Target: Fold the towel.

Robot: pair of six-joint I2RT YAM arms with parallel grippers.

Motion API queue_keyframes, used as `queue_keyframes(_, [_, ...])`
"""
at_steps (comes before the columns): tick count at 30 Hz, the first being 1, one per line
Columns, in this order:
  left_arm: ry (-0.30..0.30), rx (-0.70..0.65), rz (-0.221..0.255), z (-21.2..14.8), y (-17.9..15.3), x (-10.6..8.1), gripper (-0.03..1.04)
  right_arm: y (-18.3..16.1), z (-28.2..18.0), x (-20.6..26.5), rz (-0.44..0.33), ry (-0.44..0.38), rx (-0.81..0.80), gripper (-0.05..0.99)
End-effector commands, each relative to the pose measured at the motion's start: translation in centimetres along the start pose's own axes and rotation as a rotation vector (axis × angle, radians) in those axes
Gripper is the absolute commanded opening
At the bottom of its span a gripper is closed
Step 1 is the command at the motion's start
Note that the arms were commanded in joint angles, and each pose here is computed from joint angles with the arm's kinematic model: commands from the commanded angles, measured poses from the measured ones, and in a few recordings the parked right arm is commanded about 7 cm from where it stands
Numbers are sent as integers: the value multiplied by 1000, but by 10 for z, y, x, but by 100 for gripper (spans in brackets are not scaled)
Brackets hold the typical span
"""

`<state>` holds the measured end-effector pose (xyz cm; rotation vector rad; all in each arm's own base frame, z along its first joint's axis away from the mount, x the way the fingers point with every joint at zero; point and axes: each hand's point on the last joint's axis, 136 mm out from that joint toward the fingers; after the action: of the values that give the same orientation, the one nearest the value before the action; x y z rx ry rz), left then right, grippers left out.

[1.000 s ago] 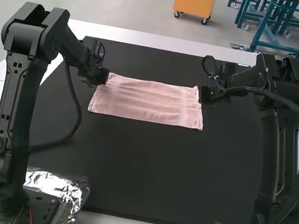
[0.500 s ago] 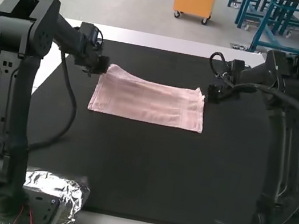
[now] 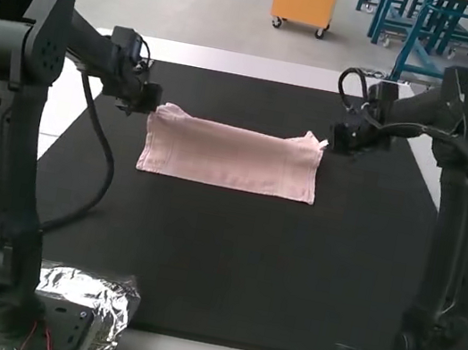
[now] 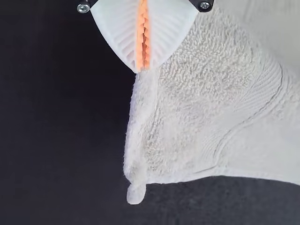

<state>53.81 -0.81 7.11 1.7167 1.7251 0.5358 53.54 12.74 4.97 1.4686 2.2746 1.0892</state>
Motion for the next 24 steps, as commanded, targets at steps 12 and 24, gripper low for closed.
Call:
queue_keyframes(12, [41,26,16,-49,-36,13,2,-34,-50,23,23,48,42,-2])
queue_keyframes(24, [41,86,8,-53,-104,13,33,-93,-52,27,89,27,129,35])
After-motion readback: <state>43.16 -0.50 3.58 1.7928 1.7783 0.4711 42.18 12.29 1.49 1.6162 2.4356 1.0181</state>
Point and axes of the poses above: each hand's point on the last joint's axis, 136 mm out from that joint toward the fingers, its own z axis out along the fingers, its own x axis along the line the jaws close on, y = z × x, and after that the axes turned 3 degrees about -z, right-handed
